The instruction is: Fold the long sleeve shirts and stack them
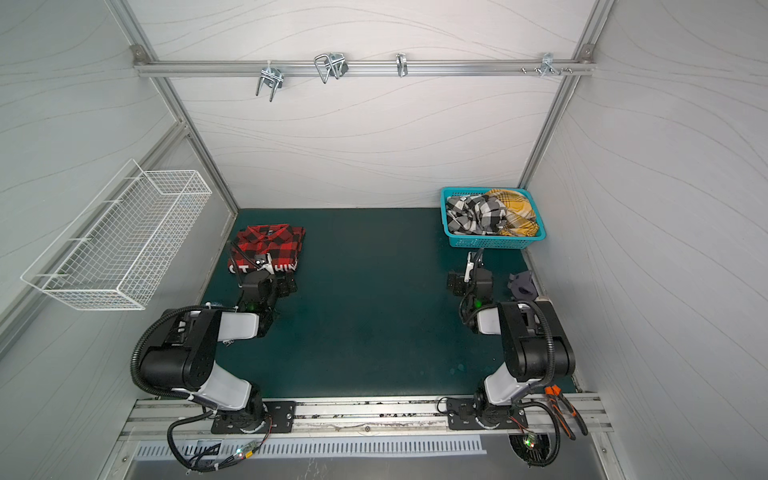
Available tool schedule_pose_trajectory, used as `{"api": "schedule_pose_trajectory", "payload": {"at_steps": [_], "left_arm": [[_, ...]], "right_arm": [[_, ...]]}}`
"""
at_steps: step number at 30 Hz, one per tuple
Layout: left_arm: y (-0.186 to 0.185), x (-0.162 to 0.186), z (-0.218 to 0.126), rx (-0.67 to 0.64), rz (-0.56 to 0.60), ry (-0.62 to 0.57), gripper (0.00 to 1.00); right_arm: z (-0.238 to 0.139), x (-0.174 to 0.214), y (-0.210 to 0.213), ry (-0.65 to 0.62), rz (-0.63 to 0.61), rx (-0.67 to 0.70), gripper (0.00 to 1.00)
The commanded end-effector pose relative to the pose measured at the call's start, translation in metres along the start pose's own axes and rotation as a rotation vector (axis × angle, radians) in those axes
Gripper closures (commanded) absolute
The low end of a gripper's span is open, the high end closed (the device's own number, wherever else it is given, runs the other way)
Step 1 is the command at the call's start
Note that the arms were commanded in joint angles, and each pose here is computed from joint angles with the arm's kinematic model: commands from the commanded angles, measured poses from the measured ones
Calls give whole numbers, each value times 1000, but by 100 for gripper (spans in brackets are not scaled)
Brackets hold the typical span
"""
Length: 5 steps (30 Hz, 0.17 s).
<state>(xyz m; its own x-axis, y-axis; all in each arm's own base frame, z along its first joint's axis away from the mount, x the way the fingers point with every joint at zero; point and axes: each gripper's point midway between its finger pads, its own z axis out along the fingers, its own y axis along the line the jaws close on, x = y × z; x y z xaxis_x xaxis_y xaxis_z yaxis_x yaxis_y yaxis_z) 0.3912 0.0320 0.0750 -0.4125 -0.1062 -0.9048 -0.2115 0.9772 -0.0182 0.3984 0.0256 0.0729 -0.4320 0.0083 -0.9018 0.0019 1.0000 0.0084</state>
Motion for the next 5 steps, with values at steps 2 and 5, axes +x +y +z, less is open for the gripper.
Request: {"api": "schedule_pose_trajectory", "payload": {"at_steps": [2, 5], "left_arm": [[-3, -18, 5, 10, 5, -49, 1], [-3, -19, 2, 15, 3, -57, 1]], "right_arm": [[8, -7, 4, 9, -23, -20, 1], [-2, -9, 9, -33, -43, -31, 1]]}}
